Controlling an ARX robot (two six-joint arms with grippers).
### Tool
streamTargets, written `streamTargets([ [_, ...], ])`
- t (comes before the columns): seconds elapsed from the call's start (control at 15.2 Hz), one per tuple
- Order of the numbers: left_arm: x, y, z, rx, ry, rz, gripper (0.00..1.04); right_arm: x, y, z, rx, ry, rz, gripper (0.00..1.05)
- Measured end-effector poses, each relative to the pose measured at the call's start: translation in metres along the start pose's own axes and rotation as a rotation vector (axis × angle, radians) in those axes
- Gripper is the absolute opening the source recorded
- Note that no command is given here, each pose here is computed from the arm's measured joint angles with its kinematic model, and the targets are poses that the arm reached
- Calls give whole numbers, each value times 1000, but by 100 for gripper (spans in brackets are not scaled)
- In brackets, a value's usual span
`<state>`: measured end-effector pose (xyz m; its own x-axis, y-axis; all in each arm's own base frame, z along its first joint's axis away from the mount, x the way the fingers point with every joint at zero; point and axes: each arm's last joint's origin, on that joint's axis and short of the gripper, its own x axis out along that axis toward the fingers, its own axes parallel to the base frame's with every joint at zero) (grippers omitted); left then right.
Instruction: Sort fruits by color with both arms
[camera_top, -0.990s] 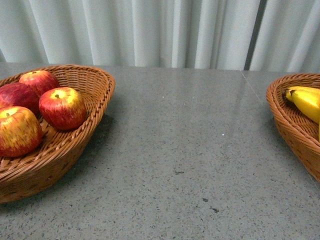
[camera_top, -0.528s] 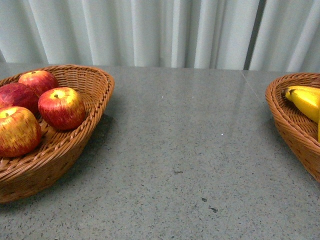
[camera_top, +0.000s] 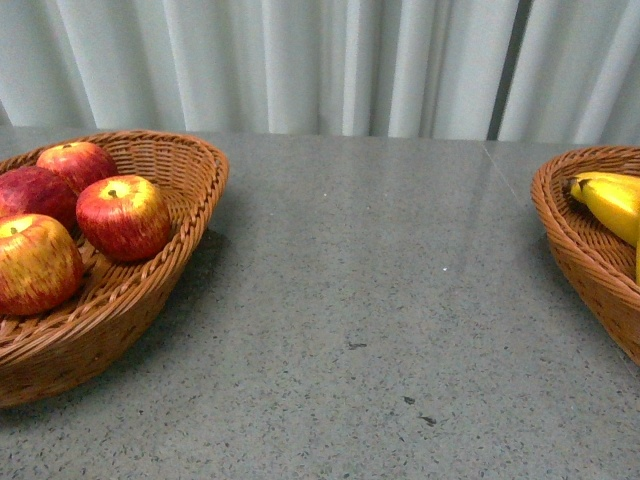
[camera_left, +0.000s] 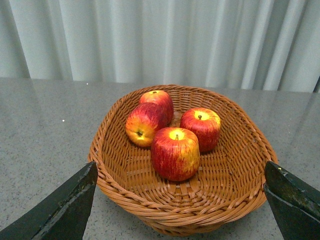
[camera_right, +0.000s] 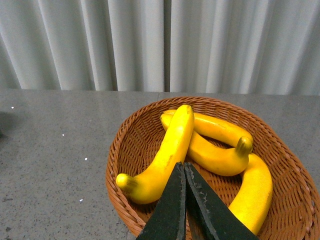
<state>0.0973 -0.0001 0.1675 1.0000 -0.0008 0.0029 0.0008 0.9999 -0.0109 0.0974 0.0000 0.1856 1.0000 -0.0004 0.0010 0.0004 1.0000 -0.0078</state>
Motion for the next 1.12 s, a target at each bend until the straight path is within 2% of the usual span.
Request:
streamTargets([
  [0.46, 0, 0, 0, 0, 0, 0, 98, 0, 0, -19, 0, 0, 1, 2],
  [0.92, 0, 0, 0, 0, 0, 0, 98, 0, 0, -18, 0, -3, 0, 2],
  [1.12, 0, 0, 0, 0, 0, 0, 98, 0, 0, -18, 1, -3, 0, 38],
])
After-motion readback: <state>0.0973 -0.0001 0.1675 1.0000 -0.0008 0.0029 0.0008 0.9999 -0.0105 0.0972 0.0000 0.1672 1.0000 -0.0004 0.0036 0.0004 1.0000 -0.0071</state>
